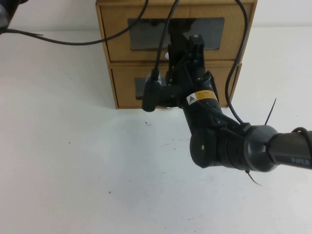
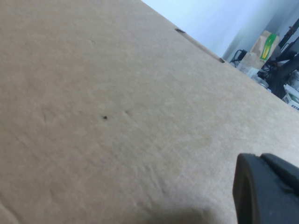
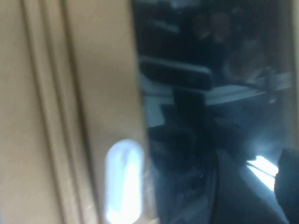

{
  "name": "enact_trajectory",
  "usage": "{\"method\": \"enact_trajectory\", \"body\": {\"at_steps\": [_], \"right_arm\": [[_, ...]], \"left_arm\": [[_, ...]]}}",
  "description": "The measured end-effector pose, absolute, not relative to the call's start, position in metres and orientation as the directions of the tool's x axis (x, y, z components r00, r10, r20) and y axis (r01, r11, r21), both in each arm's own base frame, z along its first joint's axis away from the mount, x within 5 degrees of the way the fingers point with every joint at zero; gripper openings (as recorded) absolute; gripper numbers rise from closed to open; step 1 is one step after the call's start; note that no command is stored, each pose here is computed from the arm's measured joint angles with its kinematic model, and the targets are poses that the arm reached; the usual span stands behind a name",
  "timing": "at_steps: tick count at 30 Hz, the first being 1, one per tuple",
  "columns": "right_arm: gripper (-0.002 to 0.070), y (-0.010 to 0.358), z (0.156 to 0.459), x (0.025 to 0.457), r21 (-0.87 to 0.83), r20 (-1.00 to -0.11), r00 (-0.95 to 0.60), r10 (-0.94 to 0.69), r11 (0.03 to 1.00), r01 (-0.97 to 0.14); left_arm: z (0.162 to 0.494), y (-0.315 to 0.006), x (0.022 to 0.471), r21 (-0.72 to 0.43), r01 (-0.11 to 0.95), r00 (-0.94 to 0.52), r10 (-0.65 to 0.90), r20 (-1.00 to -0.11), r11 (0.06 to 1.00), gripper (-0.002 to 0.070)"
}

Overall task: Open the shoe box
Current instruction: 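Pull the top drawer of the cardboard box fully open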

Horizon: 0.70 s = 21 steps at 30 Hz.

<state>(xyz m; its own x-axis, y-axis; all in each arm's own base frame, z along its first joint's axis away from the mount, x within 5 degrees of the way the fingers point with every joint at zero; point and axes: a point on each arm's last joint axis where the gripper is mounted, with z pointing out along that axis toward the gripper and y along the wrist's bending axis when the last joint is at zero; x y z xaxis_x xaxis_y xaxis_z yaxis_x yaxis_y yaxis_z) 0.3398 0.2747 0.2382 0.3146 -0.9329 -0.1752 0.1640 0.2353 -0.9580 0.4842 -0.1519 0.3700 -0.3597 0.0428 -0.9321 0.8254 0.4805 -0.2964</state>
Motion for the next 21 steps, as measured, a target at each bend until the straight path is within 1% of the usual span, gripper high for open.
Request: {"method": "enact_trajectory", "body": {"at_steps": [3,6,12,18,21], "right_arm": [[0.0213,0.279,0.245,0.328,-0.956,-0.188,0.312,-0.931,0.246,0.159],[0.0213,0.281,0.244,0.318,-0.957,-0.224,0.287,-0.931,0.266,0.119],[0.0213,0.281,0.230,0.317,-0.966,-0.255,0.259,-0.932,0.257,-0.029],[0.0214,0.279,0.226,0.320,-0.967,-0.256,0.256,-0.932,0.248,-0.064],[0.0226,0.273,0.225,0.326,-0.962,-0.272,0.247,-0.930,0.260,-0.081]], "left_arm": [[0.370,-0.152,0.484,-0.296,0.825,-0.360,0.043,-0.932,0.480,-0.0006],[0.370,-0.152,0.484,-0.296,0.825,-0.360,0.043,-0.932,0.480,-0.0006],[0.370,-0.152,0.484,-0.297,0.826,-0.360,0.043,-0.932,0.480,-0.0006],[0.370,-0.152,0.484,-0.297,0.826,-0.360,0.044,-0.932,0.479,-0.0006],[0.370,-0.152,0.484,-0.297,0.826,-0.360,0.044,-0.932,0.479,-0.0006]]}}
